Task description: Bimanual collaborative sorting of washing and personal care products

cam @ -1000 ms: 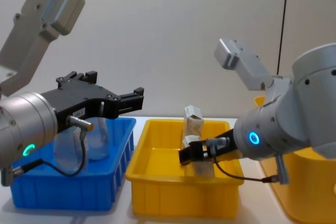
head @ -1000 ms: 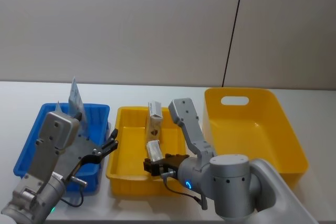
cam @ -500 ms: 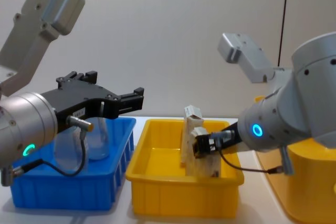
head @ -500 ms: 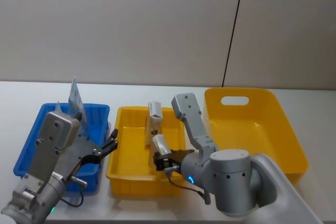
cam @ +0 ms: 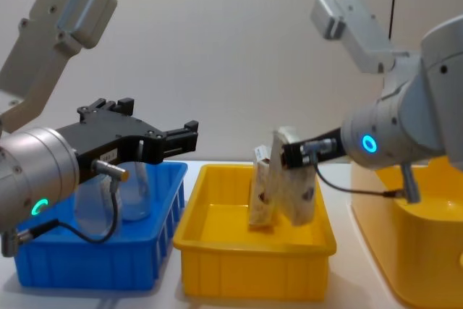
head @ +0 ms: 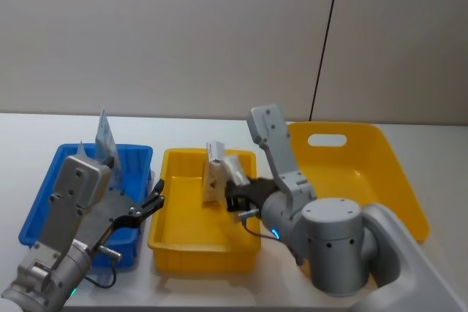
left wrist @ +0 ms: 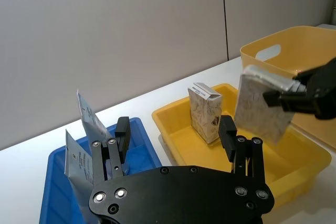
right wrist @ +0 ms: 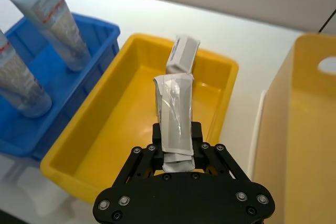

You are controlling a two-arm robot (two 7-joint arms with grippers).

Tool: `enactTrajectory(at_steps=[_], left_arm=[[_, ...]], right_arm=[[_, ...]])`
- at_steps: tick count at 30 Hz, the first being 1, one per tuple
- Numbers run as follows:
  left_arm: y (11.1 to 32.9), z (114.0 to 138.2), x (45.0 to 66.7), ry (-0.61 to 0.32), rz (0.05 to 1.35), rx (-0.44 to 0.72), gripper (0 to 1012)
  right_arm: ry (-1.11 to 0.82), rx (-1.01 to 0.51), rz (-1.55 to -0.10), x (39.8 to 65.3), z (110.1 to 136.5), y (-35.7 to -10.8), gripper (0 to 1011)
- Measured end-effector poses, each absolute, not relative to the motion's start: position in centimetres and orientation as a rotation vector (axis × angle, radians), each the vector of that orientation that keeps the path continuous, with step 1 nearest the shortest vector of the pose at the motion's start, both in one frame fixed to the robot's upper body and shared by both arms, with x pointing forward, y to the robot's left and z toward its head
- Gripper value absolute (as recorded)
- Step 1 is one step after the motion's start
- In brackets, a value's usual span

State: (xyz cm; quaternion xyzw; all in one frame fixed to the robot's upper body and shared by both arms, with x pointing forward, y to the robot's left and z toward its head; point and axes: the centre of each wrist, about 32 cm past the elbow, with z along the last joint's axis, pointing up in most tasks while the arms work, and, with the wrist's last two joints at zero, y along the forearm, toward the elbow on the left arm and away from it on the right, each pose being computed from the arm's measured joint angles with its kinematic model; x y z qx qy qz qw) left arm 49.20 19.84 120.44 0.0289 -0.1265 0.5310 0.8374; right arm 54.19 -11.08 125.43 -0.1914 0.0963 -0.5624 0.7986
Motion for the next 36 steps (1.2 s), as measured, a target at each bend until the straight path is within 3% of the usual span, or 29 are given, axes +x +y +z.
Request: enactTrajectory(at_steps=[14, 26, 36], left_arm=[[19.8, 120.4, 49.2, -0.268, 1.124, 0.061, 1001], [19.9, 120.5, 49.3, -0.268, 1.13, 0.061, 1001], [20.2, 121.2, 50.8, -0.267, 1.198, 0.077, 1001]], right_arm=[[0.023, -0.344, -1.299, 52.5, 127.8, -12.7, 256], [-0.077, -0.303, -1.466, 50.1, 129.4, -15.7, 255], [-0.073, -0.287, -1.612, 47.6, 129.3, -18.8, 256]])
